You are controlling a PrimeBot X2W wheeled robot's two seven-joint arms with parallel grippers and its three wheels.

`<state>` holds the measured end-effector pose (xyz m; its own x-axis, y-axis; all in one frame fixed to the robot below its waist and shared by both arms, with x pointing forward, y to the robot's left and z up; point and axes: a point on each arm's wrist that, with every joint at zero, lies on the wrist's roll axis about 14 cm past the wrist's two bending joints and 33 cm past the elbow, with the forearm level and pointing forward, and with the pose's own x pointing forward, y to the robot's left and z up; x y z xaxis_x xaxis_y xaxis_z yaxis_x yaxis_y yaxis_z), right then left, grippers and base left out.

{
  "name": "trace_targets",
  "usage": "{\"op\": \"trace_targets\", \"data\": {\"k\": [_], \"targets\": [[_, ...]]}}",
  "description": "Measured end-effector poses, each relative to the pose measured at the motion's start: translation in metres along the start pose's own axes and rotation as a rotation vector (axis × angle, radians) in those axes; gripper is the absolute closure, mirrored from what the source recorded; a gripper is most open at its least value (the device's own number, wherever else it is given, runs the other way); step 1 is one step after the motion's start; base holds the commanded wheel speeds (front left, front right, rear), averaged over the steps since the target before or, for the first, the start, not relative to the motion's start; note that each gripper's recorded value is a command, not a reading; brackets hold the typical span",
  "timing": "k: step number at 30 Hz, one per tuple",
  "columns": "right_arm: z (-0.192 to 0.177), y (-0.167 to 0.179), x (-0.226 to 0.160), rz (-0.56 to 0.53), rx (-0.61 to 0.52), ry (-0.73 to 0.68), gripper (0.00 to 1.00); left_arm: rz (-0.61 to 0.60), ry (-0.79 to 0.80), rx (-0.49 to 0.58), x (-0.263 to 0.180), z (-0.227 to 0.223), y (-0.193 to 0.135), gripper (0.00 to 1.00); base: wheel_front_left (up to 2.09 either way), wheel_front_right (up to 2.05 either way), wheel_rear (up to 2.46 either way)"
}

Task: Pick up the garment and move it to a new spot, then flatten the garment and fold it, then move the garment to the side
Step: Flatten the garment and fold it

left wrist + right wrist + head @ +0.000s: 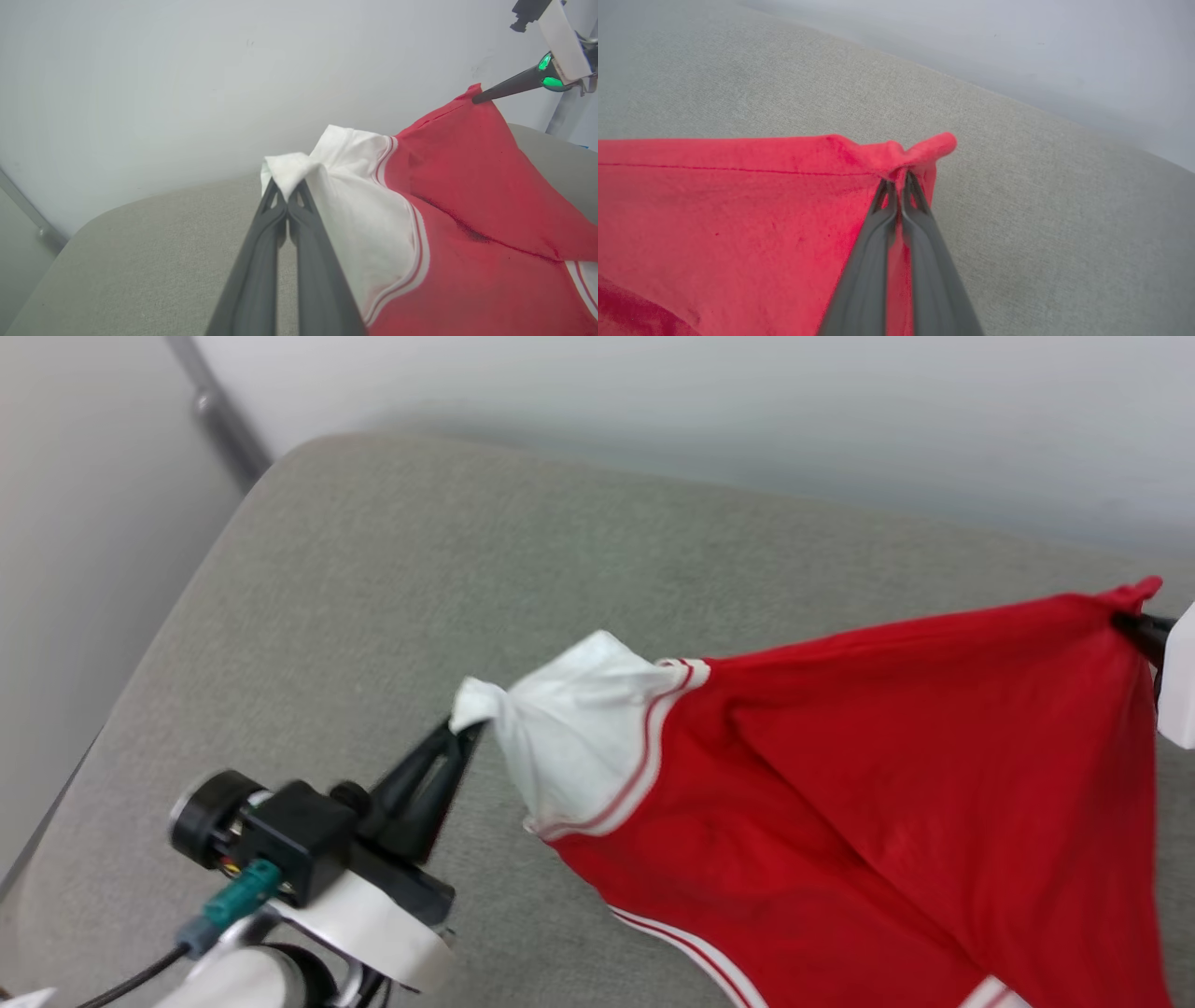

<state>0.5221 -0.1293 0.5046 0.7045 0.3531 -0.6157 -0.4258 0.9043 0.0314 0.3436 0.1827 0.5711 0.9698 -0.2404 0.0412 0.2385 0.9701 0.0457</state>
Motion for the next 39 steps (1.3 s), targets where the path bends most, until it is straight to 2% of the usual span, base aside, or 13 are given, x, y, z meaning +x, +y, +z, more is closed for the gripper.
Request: {"op": "trace_targets", "data": {"k": [8, 13, 17, 25, 31, 39], "targets": [[0.060, -0.020, -0.097, -0.069, -0.004, -0.302, 1.00, -0.053, -0.241, 0.099, 0.015, 0.089, -0.002, 1.00, 0.00, 0.00, 0.00], [0.089, -0.019, -0.161, -0.090, -0.012, -0.481, 1.00, -0.112, -0.397, 0.195, 0.022, 0.149, -0.010, 1.00, 0.00, 0.00, 0.00], [0.100, -0.012, -0.201, -0.095, -0.028, -0.581, 1.00, -0.148, -0.515, 0.230, 0.024, 0.192, -0.020, 1.00, 0.00, 0.00, 0.00], [0.108, -0.004, -0.255, -0.112, -0.046, -0.700, 1.00, -0.175, -0.715, 0.303, 0.018, 0.261, -0.031, 1.00, 0.00, 0.00, 0.00], [0.121, -0.008, -0.269, -0.131, -0.060, -0.763, 1.00, -0.175, -0.785, 0.333, 0.022, 0.289, -0.030, 1.00, 0.00, 0.00, 0.00], [0.155, -0.033, -0.237, -0.179, -0.093, -0.809, 1.00, -0.170, -0.803, 0.417, 0.086, 0.310, -0.009, 1.00, 0.00, 0.00, 0.00]]}}
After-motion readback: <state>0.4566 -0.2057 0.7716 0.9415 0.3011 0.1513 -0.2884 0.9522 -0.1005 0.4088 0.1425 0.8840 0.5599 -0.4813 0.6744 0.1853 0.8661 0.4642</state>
